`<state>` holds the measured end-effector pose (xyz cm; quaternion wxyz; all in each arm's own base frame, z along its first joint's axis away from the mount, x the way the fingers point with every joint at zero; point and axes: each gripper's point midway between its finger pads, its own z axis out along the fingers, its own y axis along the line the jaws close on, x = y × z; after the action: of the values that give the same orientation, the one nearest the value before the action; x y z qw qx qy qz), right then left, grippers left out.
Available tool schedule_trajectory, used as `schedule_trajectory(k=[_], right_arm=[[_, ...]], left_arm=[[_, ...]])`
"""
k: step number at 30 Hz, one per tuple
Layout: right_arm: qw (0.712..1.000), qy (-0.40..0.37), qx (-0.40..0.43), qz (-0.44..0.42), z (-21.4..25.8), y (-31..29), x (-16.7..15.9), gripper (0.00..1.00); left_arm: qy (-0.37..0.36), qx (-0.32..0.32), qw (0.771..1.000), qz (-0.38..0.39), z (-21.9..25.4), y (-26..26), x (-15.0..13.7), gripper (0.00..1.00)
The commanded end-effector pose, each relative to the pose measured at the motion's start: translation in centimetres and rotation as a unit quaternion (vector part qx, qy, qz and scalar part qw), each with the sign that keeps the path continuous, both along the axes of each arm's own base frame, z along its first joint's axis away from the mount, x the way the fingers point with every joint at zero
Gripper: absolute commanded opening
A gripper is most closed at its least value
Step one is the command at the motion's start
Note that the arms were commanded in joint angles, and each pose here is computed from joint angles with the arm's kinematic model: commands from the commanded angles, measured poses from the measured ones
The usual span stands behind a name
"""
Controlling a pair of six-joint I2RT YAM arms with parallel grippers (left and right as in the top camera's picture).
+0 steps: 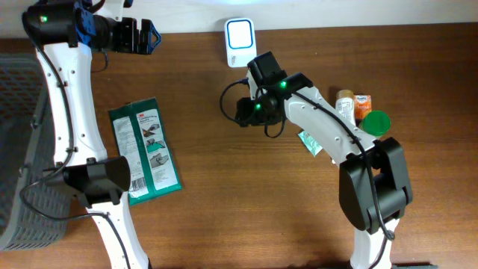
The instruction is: Scan the item barcode
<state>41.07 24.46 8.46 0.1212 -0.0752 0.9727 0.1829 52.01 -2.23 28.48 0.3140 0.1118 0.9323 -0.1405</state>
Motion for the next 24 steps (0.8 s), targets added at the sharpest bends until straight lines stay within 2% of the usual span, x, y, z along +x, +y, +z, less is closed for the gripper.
schedule_trajectory(k=[1,8,9,11,12,13,15,20,24], right_arm=[[1.000,-0.001,-0.028,-0.014,-0.8,-1.1,0.3,0.55],[0.999,-0.004,-0.030,-0.015,-0.8,-1.2,0.4,0.57],[0.999,-0.004,-0.030,-0.015,-0.8,-1.2,0.4,0.57],[0.999,-0.004,-0.030,-0.015,-0.8,-1.2,0.4,0.58],[0.999,-0.004,-0.030,-0.015,-0.8,-1.2,0.4,0.58],[0.999,-0.003,-0.030,-0.016,-0.8,-1.2,0.4,0.59],[0.999,-0.002,-0.031,-0.016,-0.8,-1.2,0.4,0.62],[0.999,0.002,-0.032,-0.016,-0.9,-1.3,0.2,0.67],[0.999,0.001,-0.029,-0.017,-0.8,-1.2,0.3,0.69]], left_arm=[[-0.011,0.000,1.000,-0.006,0.8,0.1,-0.2,0.99],[0.011,-0.002,1.000,-0.006,0.2,0.1,-1.0,0.99],[0.010,-0.001,1.000,-0.006,0.2,0.1,-1.0,0.94],[0.019,0.002,1.000,-0.003,-0.1,0.2,-1.3,0.66],[0.029,0.011,0.999,0.012,-0.4,0.6,-1.5,0.46],[0.040,0.018,0.998,0.038,-0.7,1.3,-1.6,0.28],[0.065,0.038,0.992,0.105,-1.3,2.9,-1.9,0.00],[0.104,0.055,0.972,0.203,-1.4,4.9,-3.9,0.00],[0.152,0.091,0.946,0.273,-2.9,6.5,-5.9,0.00]])
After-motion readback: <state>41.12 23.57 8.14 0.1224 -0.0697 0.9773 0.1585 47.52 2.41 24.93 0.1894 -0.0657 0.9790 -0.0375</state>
